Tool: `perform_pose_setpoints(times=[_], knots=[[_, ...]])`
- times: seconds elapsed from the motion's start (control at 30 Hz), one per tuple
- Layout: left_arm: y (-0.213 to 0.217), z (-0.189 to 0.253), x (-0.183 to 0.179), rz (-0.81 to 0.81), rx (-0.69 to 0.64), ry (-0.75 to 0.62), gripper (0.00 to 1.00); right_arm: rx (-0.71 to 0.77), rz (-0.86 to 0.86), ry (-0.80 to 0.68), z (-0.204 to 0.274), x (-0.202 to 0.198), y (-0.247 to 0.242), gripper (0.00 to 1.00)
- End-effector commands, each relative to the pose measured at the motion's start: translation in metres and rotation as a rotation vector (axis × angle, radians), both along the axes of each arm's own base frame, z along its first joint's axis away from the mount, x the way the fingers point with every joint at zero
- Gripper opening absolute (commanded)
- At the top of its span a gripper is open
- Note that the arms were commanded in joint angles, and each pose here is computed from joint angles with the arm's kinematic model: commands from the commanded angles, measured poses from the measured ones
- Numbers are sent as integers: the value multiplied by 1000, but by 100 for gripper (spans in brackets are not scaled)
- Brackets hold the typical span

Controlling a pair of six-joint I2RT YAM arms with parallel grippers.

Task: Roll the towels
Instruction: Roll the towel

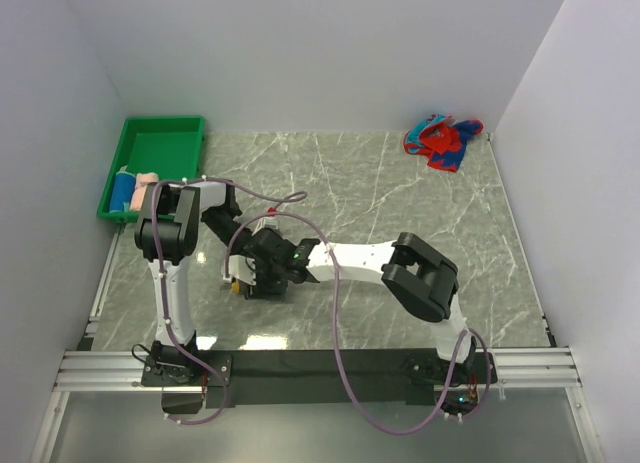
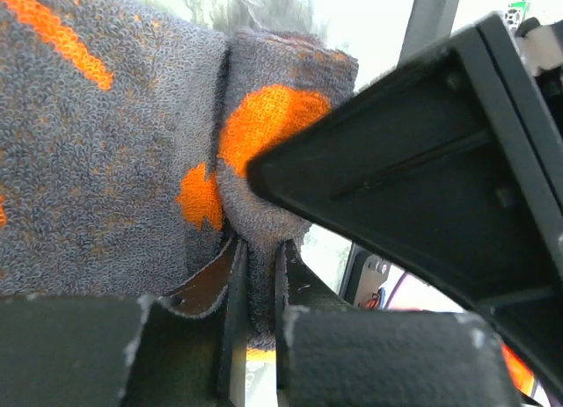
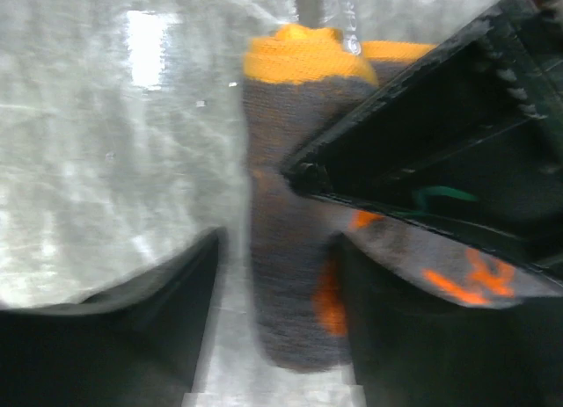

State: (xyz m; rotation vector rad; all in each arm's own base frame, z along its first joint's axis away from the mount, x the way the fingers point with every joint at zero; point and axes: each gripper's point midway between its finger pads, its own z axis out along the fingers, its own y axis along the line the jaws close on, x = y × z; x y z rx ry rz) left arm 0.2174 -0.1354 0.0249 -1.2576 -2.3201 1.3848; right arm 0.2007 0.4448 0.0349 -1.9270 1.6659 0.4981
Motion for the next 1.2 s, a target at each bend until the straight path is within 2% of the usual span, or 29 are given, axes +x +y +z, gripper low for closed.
perform_pose_setpoints(times=[0.0,0.07,0.1,0.13,0.23,0.27,0.47,0.7,0.8,0.93,1.07,1.17], knots=[[24,-49,26,-112,79,-200,13,50,66,-55,14,3,19,53],[24,-49,26,-111,79,-200,13,18,82,-43,3,0,13,33],[24,-48,27,-105,75,-201,13,9,91,-33,-1,-3,11,9],[24,-48,29,-100,73,-204,13,-21,97,-13,-9,-6,6,0],[25,-42,48,-27,76,-261,13,-88,100,73,-22,-17,-11,0],[26,-34,56,-4,72,-292,23,-106,91,109,-26,-19,-15,0],[47,24,104,173,10,-415,44,-238,-43,390,-34,-34,-46,0],[88,89,138,359,-31,-608,48,-300,-213,648,-20,-46,-59,0],[99,104,138,387,-13,-681,49,-340,-312,780,-19,-52,-74,0],[101,109,117,366,-2,-767,50,-349,-401,946,-20,-48,-86,0],[95,126,87,307,-2,-923,55,-300,-402,1004,-22,-28,-80,0],[84,121,60,234,4,-963,56,-273,-376,1001,-28,-16,-73,0]])
